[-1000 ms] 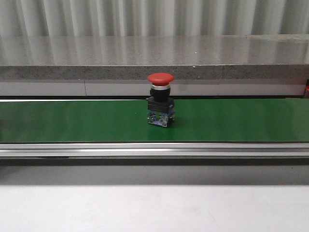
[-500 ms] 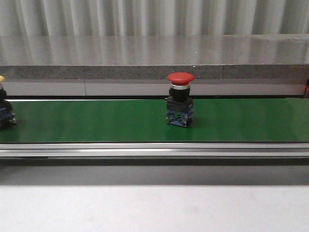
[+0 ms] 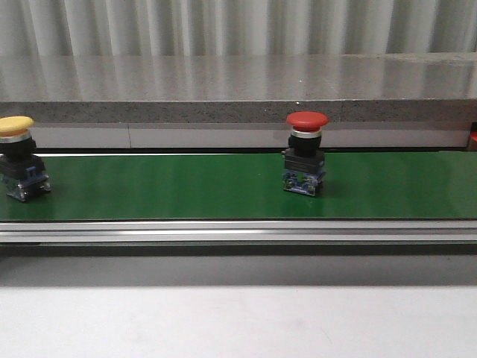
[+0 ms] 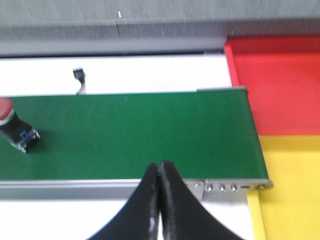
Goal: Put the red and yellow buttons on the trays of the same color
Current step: 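Move the right gripper above the red button arriving on the belt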
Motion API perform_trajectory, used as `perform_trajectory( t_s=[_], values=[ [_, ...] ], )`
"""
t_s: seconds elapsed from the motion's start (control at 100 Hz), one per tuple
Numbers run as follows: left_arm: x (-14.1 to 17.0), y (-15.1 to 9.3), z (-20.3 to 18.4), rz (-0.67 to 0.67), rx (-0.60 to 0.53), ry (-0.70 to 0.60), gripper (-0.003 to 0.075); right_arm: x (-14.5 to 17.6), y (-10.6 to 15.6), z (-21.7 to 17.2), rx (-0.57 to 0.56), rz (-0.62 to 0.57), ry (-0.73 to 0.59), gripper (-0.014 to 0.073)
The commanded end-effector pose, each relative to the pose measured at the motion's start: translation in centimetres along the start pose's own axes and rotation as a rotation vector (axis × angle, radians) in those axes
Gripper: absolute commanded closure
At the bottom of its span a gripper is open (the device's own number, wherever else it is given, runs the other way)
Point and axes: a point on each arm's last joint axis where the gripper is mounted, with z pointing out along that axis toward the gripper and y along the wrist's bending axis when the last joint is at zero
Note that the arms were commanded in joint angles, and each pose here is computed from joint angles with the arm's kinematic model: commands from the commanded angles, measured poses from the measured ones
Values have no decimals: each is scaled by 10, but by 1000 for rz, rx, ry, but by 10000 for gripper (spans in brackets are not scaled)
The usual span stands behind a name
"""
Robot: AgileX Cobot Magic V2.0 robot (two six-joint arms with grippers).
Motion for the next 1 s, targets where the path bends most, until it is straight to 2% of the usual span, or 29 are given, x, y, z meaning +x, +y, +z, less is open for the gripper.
perform_trajectory(
  t_s=[0.0, 0.19, 0.26, 0.35, 0.52, 0.59, 0.7, 0.99],
  values=[
    [-14, -1, -3, 5, 8, -90, 740, -27, 4, 10, 3, 3, 22, 662],
    [-14, -1, -3, 5, 8, -90, 740, -39, 7, 43, 17, 2, 123, 654],
    [-14, -1, -3, 5, 8, -90, 740, -37, 7, 54, 25, 0, 172, 608],
    [-14, -1, -3, 5, 8, -90, 740, -34, 7, 65, 33, 0, 228, 459],
    [-14, -1, -3, 5, 8, -90, 740, -31, 7, 72, 39, 0, 265, 43],
    [-14, -1, -3, 5, 8, -90, 740, -31, 7, 72, 34, 6, 266, -54],
    [-14, -1, -3, 5, 8, -90, 740, -31, 10, 73, 7, 19, 268, -67],
    [-14, -1, -3, 5, 8, -90, 740, -35, 38, 101, -165, -96, 367, -67]
  ],
)
